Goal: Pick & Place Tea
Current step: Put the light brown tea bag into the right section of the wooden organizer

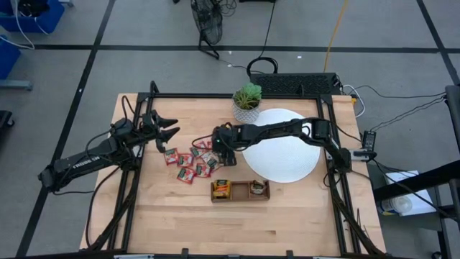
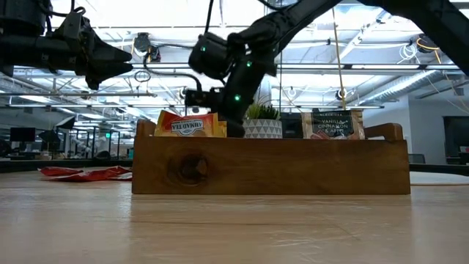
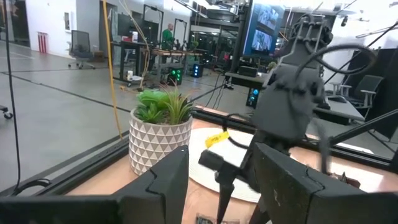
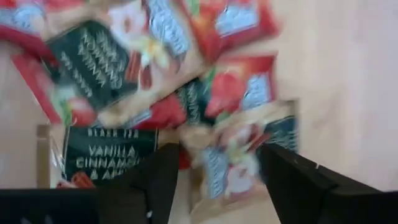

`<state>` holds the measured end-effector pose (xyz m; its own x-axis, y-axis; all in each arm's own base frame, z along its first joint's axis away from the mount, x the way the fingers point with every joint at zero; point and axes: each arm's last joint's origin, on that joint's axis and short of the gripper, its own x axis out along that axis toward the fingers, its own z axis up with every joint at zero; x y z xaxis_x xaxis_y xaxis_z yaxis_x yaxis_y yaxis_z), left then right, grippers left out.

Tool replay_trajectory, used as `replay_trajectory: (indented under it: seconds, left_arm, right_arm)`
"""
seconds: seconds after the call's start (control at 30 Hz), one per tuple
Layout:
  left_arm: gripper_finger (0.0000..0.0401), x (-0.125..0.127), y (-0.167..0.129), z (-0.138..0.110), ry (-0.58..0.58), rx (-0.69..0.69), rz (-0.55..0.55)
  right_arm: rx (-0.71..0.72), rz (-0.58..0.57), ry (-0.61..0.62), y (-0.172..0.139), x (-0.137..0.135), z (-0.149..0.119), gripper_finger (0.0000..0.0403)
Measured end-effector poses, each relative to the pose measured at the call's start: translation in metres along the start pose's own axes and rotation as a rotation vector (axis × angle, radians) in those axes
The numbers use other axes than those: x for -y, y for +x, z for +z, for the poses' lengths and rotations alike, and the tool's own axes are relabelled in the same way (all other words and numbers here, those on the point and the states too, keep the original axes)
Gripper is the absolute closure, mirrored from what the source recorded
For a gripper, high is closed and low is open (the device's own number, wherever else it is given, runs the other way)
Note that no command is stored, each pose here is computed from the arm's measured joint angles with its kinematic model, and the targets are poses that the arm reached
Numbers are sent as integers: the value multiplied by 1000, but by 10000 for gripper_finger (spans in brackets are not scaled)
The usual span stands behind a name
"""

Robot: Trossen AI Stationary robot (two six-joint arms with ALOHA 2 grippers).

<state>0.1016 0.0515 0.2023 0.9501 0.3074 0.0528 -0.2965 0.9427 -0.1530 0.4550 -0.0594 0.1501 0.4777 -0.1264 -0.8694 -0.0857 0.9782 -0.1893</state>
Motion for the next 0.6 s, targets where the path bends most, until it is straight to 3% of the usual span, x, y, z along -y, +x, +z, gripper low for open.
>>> replay_trajectory:
  seconds: [0.6]
  left_arm:
    - [219,0,0,0,0,0,0]
  right_arm:
    - [-22,22,1,13,-6,-12,242]
